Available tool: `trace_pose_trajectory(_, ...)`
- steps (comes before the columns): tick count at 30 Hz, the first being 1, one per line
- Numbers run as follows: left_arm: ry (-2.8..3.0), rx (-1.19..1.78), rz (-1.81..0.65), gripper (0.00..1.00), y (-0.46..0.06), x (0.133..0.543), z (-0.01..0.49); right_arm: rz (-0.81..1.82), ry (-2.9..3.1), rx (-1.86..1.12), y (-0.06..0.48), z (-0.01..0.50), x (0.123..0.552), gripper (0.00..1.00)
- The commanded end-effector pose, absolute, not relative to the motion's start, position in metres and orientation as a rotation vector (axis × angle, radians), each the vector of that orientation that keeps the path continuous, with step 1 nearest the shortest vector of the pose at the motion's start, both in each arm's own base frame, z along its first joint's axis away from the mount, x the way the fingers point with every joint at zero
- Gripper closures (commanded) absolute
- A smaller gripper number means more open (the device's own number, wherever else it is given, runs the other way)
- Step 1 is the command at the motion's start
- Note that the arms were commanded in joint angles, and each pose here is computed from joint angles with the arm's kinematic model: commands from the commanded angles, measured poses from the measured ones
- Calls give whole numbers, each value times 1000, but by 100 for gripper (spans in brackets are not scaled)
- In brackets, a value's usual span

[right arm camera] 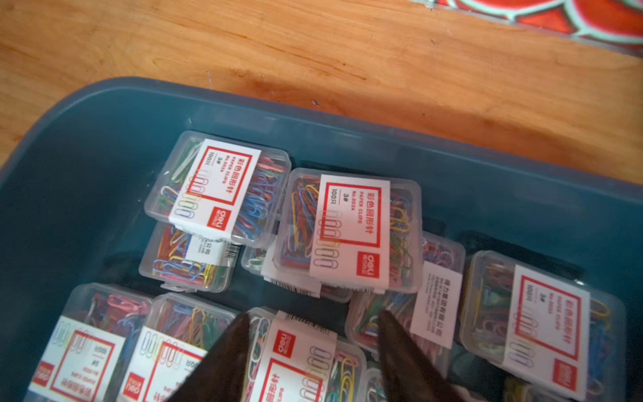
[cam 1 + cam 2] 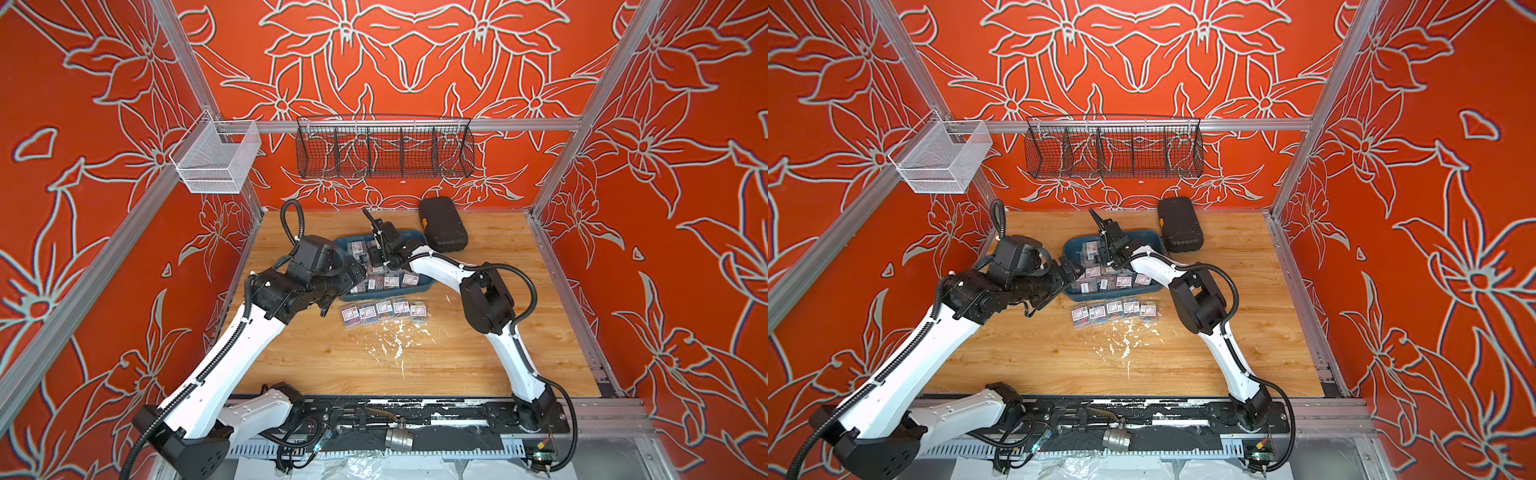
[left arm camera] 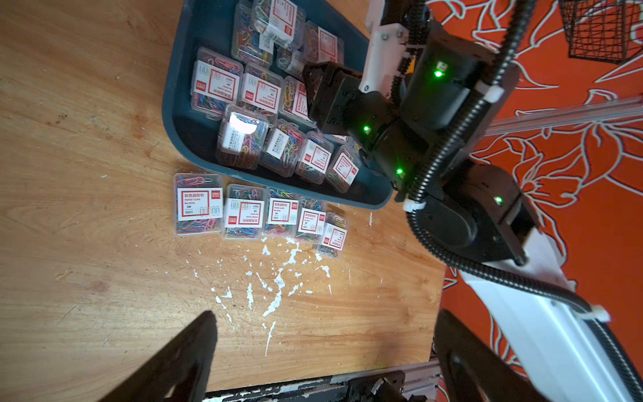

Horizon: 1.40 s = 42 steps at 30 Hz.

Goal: Take the paper clips out of the storage box
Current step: Adjust the boxed paper clips in the storage box, then pick up the boxed paper clips from the storage box.

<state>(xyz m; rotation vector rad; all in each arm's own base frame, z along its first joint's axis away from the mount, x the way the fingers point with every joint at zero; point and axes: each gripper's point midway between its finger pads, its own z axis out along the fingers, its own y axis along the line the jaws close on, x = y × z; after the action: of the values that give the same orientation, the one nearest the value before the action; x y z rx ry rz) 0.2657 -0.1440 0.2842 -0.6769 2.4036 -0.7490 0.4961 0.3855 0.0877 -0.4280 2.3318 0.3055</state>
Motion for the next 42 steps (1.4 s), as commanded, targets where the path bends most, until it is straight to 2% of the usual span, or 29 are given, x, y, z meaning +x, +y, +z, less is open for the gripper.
trace_pose_trajectory(1,2402,-686,-727,4,-143,267,285,248,2332,-439,380,87,505,45)
trace_pose_trajectory(4,2389,-672,-716,3,-144,274,285,231,2318,-440,373,88,509,40)
trace_pose_trajectory(12,2382,-671,-654,2,-148,298,279,370,2239,-462,367,100,520,38)
trace_pose_trajectory(19,2329,-653,-616,2,-154,329,274,461,2242,-468,355,94,534,29)
trace_pose_trajectory(22,2310,-569,-586,2,-163,352,266,527,2235,-495,360,98,532,28)
trace_pose_trajectory(25,2301,-522,-492,2,-158,380,250,575,2221,-476,356,105,533,30)
trace_pose_trajectory(29,2341,-505,-448,1,-154,424,219,762,2150,-404,341,124,535,31)
trace_pose_trajectory(31,2367,-447,-451,4,-163,445,208,794,2120,-368,330,133,536,31)
trace_pose_trajectory(35,2445,-402,-357,5,-176,485,179,734,2069,-354,313,142,531,31)
trace_pose_trajectory(42,2572,-370,-116,10,-181,541,118,504,2048,-242,261,125,526,33)
